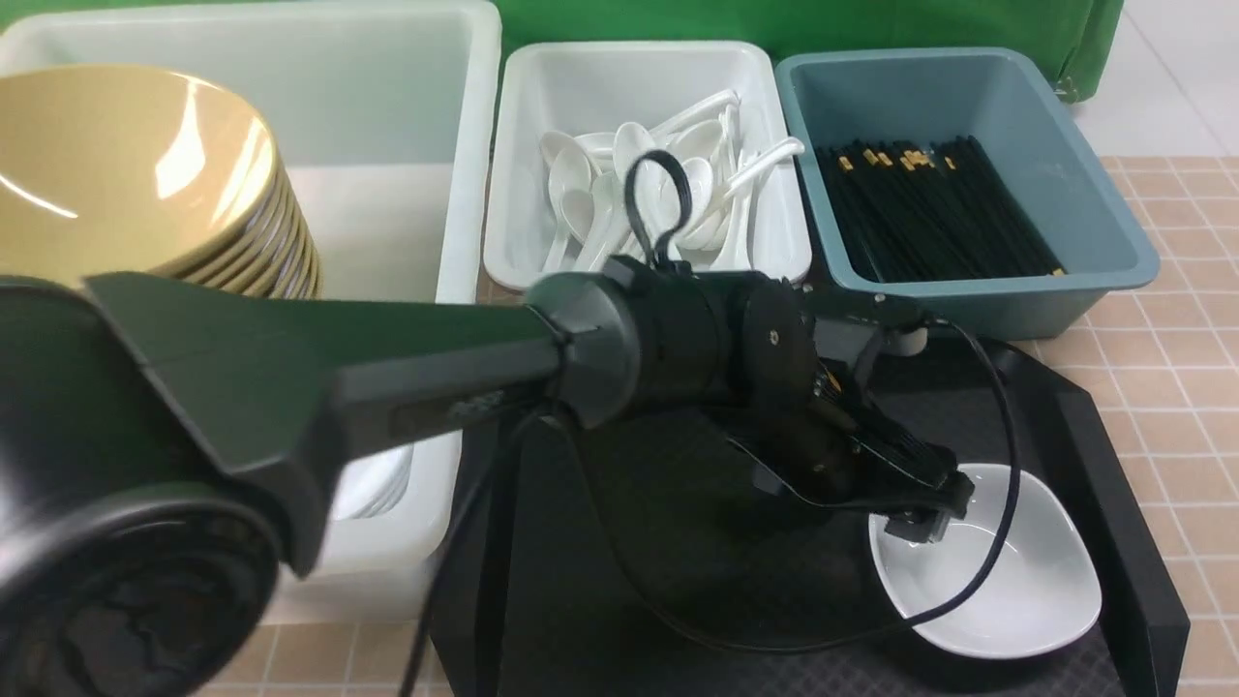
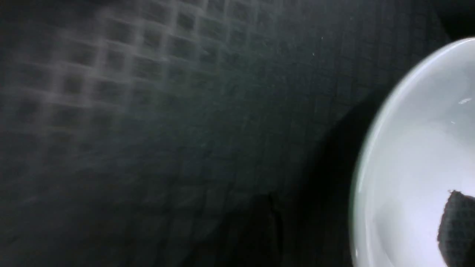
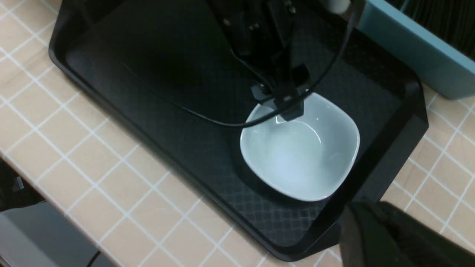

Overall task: On brown table put chopsticks spoon bowls plates into blue grey white boxes.
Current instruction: 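Grasp the small white bowl on the black tray by its rim with the left gripper, then place the white bowl into the white bin with the other dishes with the left gripper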

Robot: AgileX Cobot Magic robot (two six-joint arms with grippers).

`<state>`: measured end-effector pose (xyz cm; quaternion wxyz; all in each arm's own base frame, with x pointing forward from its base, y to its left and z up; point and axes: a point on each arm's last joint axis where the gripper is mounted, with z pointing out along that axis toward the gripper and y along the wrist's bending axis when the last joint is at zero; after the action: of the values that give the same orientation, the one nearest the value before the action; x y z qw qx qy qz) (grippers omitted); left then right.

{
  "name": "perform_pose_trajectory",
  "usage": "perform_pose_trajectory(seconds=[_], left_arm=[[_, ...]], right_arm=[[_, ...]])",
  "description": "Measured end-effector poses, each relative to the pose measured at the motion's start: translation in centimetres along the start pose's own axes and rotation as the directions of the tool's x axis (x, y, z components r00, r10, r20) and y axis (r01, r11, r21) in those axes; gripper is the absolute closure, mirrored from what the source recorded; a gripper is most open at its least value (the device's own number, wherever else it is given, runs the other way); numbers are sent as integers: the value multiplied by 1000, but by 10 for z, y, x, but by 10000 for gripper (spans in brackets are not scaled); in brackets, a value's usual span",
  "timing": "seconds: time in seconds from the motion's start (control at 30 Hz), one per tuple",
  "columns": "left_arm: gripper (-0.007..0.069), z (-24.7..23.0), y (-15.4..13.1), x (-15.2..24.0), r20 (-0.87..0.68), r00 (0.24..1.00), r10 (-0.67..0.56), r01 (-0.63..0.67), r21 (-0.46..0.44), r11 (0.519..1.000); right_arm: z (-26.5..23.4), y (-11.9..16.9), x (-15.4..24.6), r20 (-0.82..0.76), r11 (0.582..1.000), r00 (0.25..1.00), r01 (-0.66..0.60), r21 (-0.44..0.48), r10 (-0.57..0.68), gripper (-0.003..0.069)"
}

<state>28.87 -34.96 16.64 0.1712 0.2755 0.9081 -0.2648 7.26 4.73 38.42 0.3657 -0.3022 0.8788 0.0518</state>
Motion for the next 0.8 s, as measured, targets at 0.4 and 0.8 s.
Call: perform_pose_trajectory(seconds=[0.4, 0.8], left_arm=[[591, -10, -8, -3, -27, 994, 108, -108, 12, 994], [619, -243, 10, -22, 148, 967, 208, -187, -141, 972]], right_arm=[[9, 3, -5, 14, 1000, 1000, 22, -4, -22, 615], [58, 42, -80, 43, 947, 973, 232, -220, -229, 612]])
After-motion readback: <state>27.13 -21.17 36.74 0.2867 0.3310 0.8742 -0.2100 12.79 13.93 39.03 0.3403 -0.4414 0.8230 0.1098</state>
